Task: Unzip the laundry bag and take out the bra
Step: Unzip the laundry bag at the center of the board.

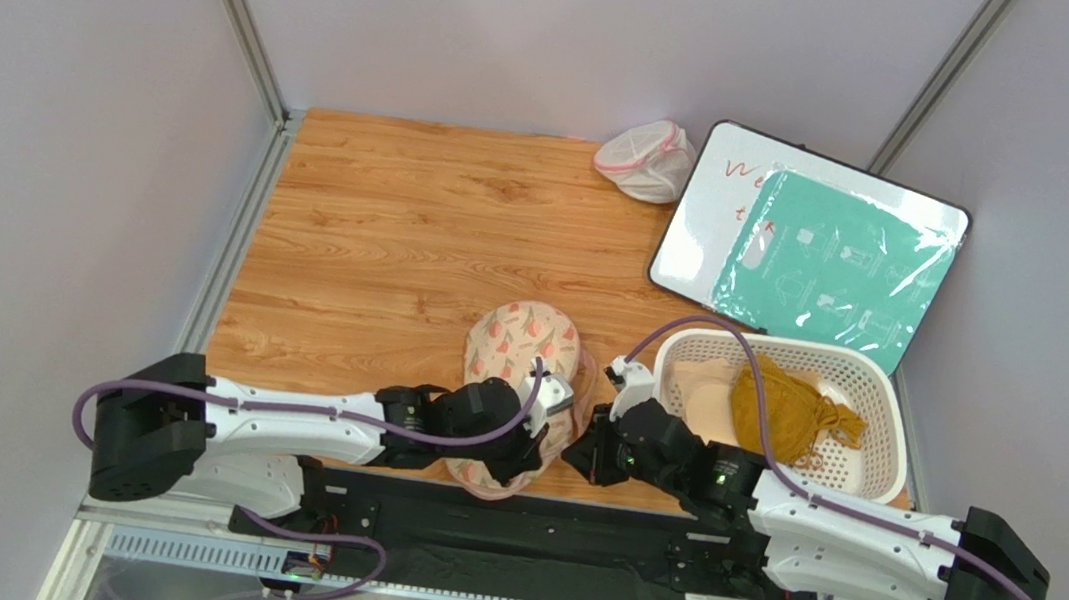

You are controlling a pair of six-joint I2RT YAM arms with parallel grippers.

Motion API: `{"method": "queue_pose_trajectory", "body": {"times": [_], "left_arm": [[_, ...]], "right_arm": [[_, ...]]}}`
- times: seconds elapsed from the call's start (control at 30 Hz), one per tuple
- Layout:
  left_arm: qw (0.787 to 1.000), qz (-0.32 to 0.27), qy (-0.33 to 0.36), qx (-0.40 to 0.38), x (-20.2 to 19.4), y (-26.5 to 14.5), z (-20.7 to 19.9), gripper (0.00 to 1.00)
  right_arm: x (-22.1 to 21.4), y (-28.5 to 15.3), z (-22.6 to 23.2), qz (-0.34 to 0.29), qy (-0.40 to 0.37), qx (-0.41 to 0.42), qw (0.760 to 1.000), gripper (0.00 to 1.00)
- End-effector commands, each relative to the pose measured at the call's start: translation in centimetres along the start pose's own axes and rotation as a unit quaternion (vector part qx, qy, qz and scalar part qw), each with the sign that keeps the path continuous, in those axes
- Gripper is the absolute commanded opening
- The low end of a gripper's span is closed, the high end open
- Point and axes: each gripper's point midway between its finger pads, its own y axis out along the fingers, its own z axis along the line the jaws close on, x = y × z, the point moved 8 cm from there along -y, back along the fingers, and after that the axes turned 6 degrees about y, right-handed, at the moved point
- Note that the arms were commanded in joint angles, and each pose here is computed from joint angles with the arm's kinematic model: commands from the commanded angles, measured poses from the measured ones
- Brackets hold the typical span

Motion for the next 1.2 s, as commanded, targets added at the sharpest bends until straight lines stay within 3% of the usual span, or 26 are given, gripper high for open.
{"method": "queue_pose_trajectory", "body": {"times": [0.0,0.7,0.73,0.83,0.9,1.0,1.17], "left_arm": [[1.0,0.021,0.0,0.006,-1.7,-1.3,0.3,0.0],[0.999,0.015,-0.012,0.045,-3.0,-4.8,1.3,0.01],[0.999,0.013,-0.011,0.041,-2.9,-4.8,1.2,0.24],[0.999,0.0,-0.008,0.038,-1.7,-5.0,0.9,0.63],[0.999,-0.016,-0.001,0.035,-0.4,-5.3,0.6,0.72],[0.999,-0.04,0.011,0.025,1.8,-5.5,0.0,0.77],[0.999,-0.044,0.027,0.01,3.9,-4.2,-0.7,0.78]], "right_arm": [[2.0,0.1,0.2,-0.041,-0.006,-0.02,0.999,0.0],[2.5,0.4,-0.2,-0.035,-0.006,-0.021,0.999,0.0],[2.4,0.5,-0.1,-0.033,-0.006,-0.016,0.999,0.0],[2.4,0.5,0.2,-0.03,-0.002,-0.008,1.0,0.0],[2.3,0.7,0.3,-0.024,-0.003,-0.002,1.0,0.0],[2.1,0.9,0.5,-0.018,-0.001,0.008,1.0,0.0],[2.0,1.0,0.8,-0.013,0.001,0.019,1.0,0.0]]}}
